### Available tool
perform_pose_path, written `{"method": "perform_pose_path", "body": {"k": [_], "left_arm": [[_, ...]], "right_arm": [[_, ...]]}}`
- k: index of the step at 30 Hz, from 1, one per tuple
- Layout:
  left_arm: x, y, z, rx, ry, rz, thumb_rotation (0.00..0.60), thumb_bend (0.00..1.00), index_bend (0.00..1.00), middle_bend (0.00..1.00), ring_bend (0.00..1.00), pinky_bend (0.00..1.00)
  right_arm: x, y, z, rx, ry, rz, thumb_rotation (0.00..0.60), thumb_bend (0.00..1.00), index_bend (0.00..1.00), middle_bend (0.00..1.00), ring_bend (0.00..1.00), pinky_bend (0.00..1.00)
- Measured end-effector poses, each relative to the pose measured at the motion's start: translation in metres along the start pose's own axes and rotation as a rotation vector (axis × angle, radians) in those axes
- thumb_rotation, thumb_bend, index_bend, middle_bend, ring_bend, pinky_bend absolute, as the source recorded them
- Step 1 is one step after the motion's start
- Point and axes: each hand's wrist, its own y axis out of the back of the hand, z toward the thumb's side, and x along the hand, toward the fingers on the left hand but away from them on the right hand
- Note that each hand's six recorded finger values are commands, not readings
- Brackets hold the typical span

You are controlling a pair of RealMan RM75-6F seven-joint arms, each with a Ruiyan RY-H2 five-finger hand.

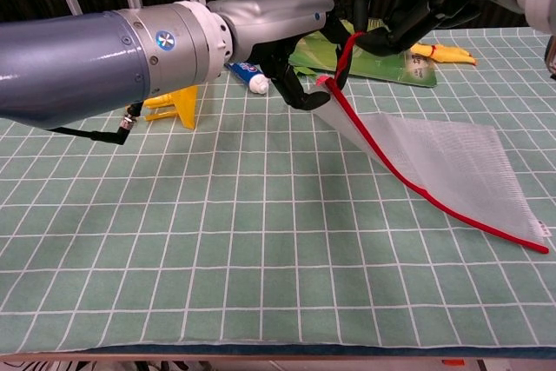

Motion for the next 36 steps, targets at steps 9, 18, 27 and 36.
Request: {"method": "perform_pose_path", "body": {"k": [9,18,27,36], "left_arm": [[-0.001,0.003,0.002,-0.009,-0.002,0.011,0.600,0.41,0.53,0.04,0.00,0.00],[-0.002,0.004,0.006,-0.014,-0.007,0.016,0.600,0.45,0.56,0.04,0.00,0.00],[-0.003,0.009,0.006,-0.023,0.004,0.036,0.600,0.46,0.57,0.04,0.00,0.00],[-0.005,0.022,0.009,-0.063,0.008,0.086,0.600,0.46,0.57,0.04,0.00,0.00]], "right_arm": [[0.002,0.002,-0.001,-0.004,0.000,-0.002,0.600,0.71,0.69,1.00,1.00,1.00],[0.006,0.005,-0.002,-0.009,0.000,-0.006,0.600,0.71,0.69,1.00,1.00,1.00],[0.010,0.008,-0.008,-0.011,-0.014,-0.013,0.600,0.71,0.69,1.00,1.00,1.00],[0.017,0.007,-0.020,-0.019,-0.043,-0.014,0.600,0.71,0.69,1.00,1.00,1.00]]}}
